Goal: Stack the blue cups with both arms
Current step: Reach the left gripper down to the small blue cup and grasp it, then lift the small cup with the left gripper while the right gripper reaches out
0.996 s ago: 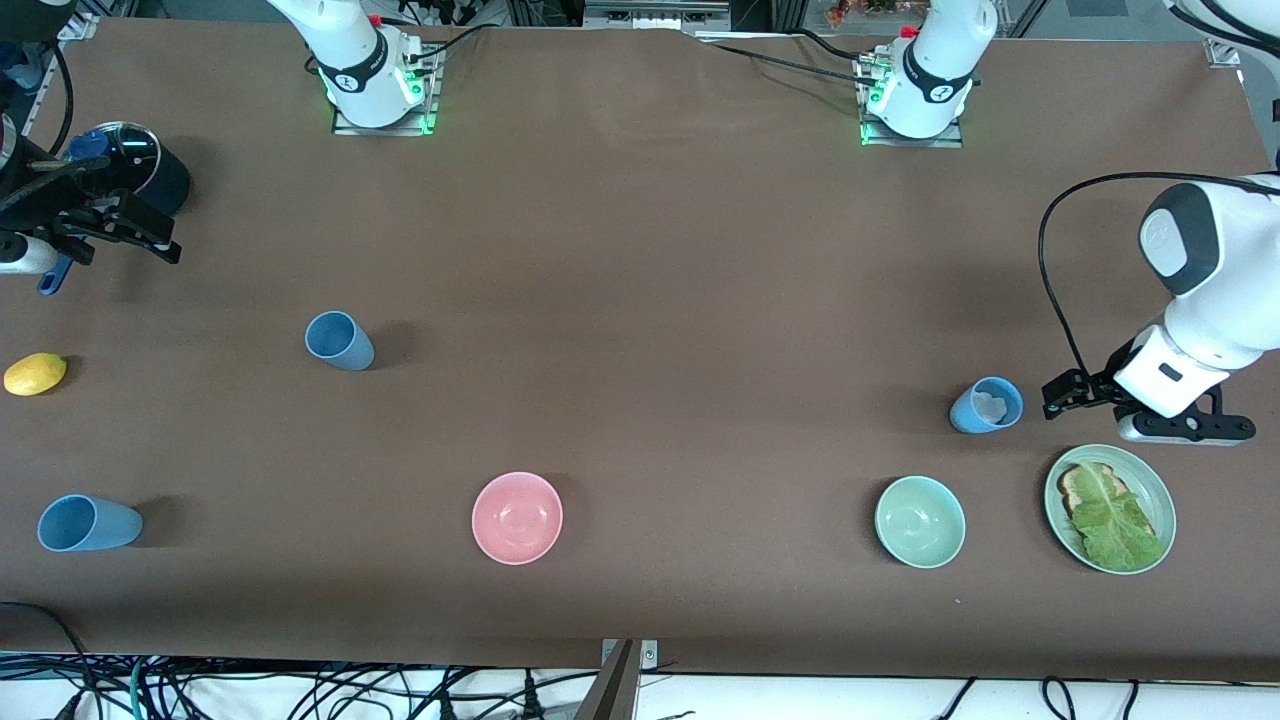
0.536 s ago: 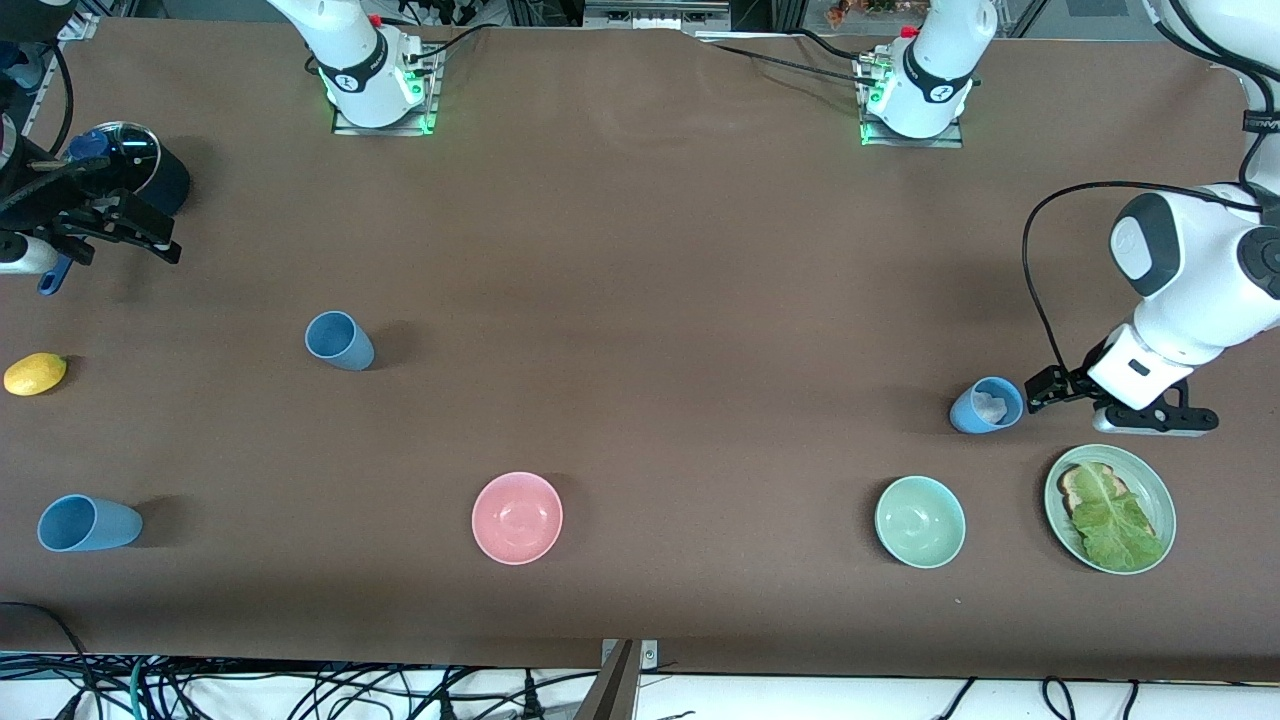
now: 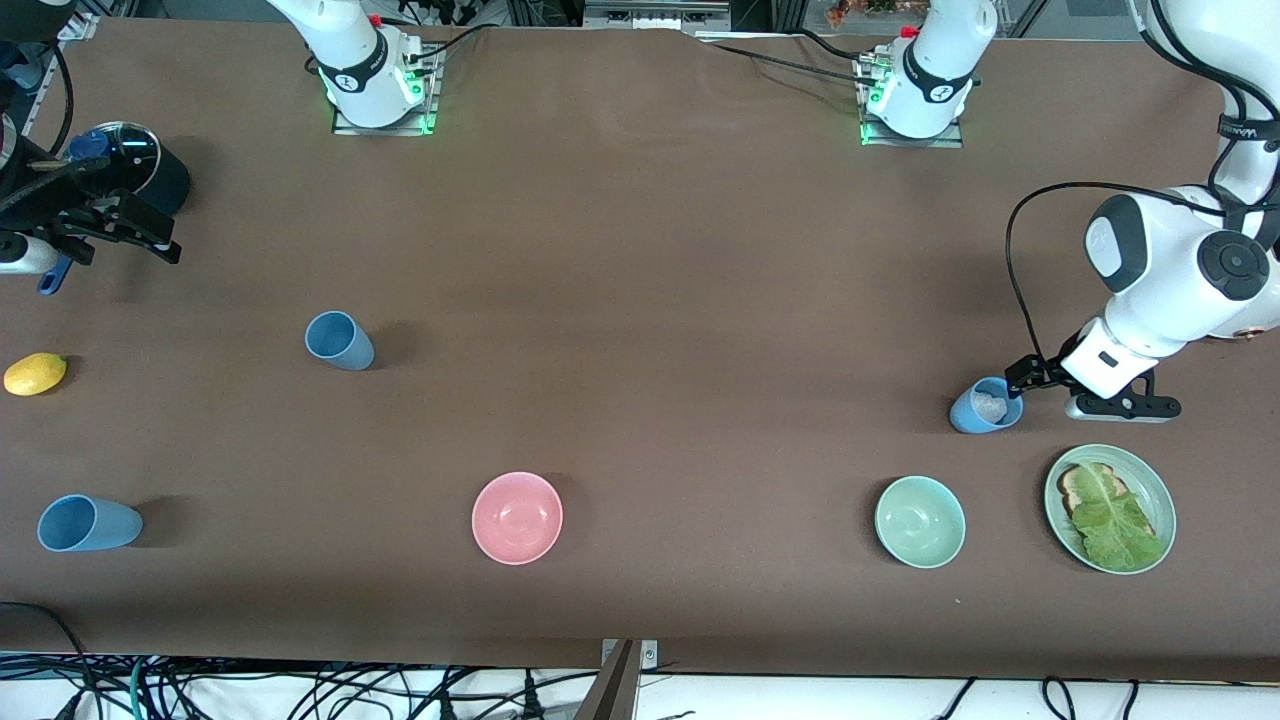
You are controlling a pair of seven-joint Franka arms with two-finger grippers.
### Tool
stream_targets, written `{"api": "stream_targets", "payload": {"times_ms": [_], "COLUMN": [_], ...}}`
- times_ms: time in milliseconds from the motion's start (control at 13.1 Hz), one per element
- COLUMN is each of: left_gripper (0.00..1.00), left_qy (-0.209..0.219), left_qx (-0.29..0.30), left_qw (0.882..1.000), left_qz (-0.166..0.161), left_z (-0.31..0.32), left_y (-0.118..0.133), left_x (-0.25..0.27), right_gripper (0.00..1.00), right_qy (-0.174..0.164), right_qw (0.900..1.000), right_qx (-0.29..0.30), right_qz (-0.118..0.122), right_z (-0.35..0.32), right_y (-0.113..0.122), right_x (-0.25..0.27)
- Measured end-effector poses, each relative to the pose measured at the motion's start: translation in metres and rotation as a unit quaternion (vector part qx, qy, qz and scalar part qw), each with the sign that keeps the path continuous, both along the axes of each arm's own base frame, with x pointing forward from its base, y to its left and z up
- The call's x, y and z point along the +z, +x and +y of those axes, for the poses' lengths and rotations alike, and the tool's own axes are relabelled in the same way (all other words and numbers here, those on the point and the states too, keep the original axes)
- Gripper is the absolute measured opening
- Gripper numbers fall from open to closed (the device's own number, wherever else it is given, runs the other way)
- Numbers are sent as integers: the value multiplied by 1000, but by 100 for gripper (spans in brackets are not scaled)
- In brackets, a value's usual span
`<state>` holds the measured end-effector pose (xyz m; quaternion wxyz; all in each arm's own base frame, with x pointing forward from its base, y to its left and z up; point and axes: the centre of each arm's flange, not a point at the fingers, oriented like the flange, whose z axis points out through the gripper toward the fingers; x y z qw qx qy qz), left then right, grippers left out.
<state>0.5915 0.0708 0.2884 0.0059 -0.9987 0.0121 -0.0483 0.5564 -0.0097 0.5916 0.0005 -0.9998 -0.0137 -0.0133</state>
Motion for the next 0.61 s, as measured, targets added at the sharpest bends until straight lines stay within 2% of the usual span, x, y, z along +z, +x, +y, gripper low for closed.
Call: {"api": "stream_targets", "payload": {"times_ms": [613], "left_gripper": [100], "left_qy": [-8], "left_qx": [8], "left_qw": [1000], "left_qz": [14], "left_z": [-1], "left_y": [-4], "left_x": [-41], "right_gripper": [100], "right_qy": [0], "right_qw": [1000], "right_qx": [0], "right_qz": [0], "right_z": [0], "right_y": [0], "right_x": [0]}}
